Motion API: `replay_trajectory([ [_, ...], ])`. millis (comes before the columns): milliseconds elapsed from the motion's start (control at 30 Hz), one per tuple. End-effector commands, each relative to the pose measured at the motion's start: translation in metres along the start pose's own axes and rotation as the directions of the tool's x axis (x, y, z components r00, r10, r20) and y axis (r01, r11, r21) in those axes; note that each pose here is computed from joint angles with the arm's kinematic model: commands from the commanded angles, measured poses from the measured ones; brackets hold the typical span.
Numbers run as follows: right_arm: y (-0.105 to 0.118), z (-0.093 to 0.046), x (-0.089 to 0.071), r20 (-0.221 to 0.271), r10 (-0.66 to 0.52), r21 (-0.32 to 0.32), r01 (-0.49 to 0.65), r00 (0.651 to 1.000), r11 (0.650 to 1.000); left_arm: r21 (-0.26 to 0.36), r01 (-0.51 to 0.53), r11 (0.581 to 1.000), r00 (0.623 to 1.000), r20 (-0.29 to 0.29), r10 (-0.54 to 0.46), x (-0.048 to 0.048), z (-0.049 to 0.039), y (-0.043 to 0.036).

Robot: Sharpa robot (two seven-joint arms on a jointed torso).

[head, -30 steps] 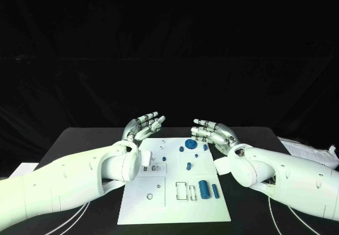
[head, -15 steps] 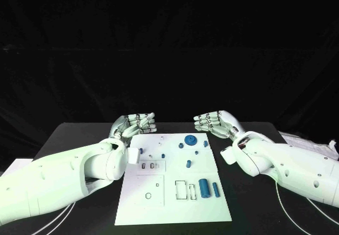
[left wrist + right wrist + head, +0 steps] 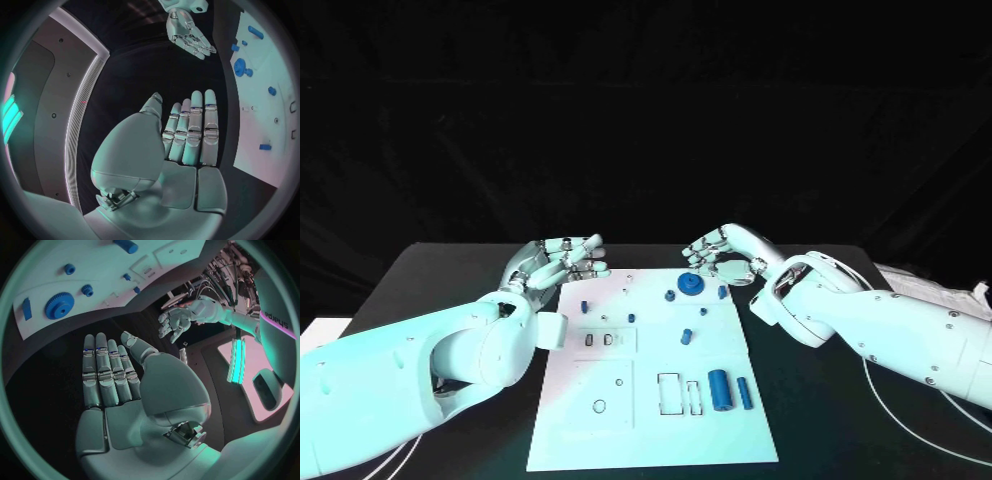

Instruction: Assemble the parts on the task board

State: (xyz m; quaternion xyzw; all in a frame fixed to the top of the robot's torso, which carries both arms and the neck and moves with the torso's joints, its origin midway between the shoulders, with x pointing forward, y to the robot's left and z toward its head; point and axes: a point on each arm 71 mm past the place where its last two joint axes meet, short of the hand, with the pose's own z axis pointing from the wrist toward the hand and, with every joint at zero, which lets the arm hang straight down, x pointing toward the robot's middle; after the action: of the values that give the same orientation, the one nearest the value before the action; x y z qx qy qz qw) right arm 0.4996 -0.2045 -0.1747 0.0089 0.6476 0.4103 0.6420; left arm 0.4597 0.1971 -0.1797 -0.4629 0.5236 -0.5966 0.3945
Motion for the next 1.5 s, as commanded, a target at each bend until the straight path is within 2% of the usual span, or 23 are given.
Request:
replay_trajectory([
  [33,0.002,0.003,0.004,-0.123,-0.262,0.042,0.269,0.957,0.962,-0.023,0.062,0.998,0.995,-0.072,-0.064,0.0092,-0.0058,-0.0037],
  [300,0.014,0.010,0.002,-0.172,-0.393,0.037,0.405,0.903,0.914,-0.042,0.106,0.993,0.986,-0.121,-0.110,0.0195,-0.0168,-0.0135],
  [600,0.022,0.018,0.003,-0.200,-0.433,0.025,0.447,0.879,0.894,-0.040,0.112,0.993,0.983,-0.141,-0.117,0.0224,-0.0183,-0.0213],
  [1133,0.021,0.027,0.009,-0.249,-0.447,0.022,0.466,0.859,0.884,-0.041,0.114,0.993,0.981,-0.151,-0.119,0.0254,-0.0190,-0.0237],
  [1500,0.021,0.033,0.014,-0.264,-0.445,0.016,0.466,0.856,0.885,-0.046,0.113,0.992,0.981,-0.152,-0.119,0.0259,-0.0194,-0.0237],
])
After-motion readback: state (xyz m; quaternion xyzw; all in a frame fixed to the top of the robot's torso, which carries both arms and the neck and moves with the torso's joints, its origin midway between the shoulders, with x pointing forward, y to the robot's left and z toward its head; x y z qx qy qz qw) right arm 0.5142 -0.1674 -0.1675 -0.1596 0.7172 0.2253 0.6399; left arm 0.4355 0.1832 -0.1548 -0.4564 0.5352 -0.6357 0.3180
